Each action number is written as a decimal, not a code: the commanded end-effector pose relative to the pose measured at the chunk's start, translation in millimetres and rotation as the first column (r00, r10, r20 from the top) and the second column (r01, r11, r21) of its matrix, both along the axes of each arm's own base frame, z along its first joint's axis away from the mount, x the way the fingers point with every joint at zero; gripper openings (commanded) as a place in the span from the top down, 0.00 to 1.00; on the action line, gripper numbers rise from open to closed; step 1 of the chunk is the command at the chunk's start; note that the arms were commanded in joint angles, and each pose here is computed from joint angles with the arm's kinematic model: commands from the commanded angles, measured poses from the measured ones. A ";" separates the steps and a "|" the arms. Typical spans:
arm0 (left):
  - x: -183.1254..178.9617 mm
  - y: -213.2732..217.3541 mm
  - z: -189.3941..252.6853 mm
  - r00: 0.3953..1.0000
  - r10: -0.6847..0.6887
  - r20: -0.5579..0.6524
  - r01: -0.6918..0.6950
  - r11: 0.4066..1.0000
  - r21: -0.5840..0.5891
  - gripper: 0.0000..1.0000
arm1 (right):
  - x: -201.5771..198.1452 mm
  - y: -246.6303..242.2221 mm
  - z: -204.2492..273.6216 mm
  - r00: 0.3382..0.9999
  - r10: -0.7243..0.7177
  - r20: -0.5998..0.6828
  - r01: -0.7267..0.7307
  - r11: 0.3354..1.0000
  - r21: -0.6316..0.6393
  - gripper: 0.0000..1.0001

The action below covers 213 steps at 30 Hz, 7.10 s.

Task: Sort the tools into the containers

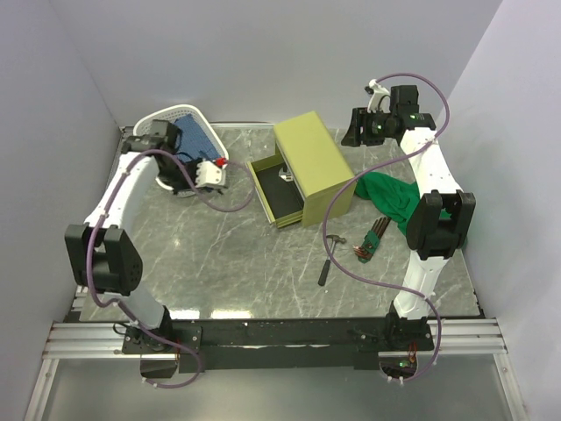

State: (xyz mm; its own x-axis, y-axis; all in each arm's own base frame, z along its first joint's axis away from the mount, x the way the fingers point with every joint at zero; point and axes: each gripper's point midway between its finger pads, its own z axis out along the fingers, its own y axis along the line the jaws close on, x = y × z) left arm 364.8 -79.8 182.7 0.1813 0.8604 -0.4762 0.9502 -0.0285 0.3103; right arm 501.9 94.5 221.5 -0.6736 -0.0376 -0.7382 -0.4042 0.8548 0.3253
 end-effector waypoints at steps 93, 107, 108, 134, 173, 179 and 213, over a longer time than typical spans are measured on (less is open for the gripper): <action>51.5 -145.1 30.0 0.845 0.469 -0.256 -0.525 0.638 -0.563 0.52 | -174.5 -19.1 12.9 0.991 0.133 0.030 -0.129 0.987 -0.100 0.38; 50.4 -44.0 40.5 0.502 0.763 -0.407 -0.797 0.226 -0.560 0.50 | -275.3 73.5 -85.0 0.958 0.006 -0.288 -0.039 0.993 -0.109 0.36; 47.2 -38.8 40.5 0.492 0.776 -0.395 -0.799 0.221 -0.560 0.49 | -277.7 75.9 -91.7 0.952 -0.016 -0.306 -0.020 0.993 -0.116 0.36; -0.6 9.8 31.9 0.377 0.853 -0.361 -0.822 0.129 -0.554 0.43 | -294.5 94.5 -201.3 0.802 -0.332 -0.497 0.248 0.942 -0.228 0.42; -12.7 27.3 112.9 0.412 0.791 -0.451 -0.719 -0.022 -0.694 0.41 | -221.4 231.5 -37.3 0.959 0.276 -0.061 -0.283 0.941 -0.187 1.00; -13.3 42.3 109.1 0.376 0.810 -0.449 -0.722 -0.048 -0.690 0.41 | -125.7 226.1 -41.0 0.993 0.117 -0.015 -0.117 0.967 -0.225 1.00; -3.2 58.2 101.5 0.335 0.787 -0.518 -0.745 -0.115 -0.657 0.41 | -59.8 178.1 -134.8 0.989 -0.149 -0.008 0.128 0.879 -0.459 0.79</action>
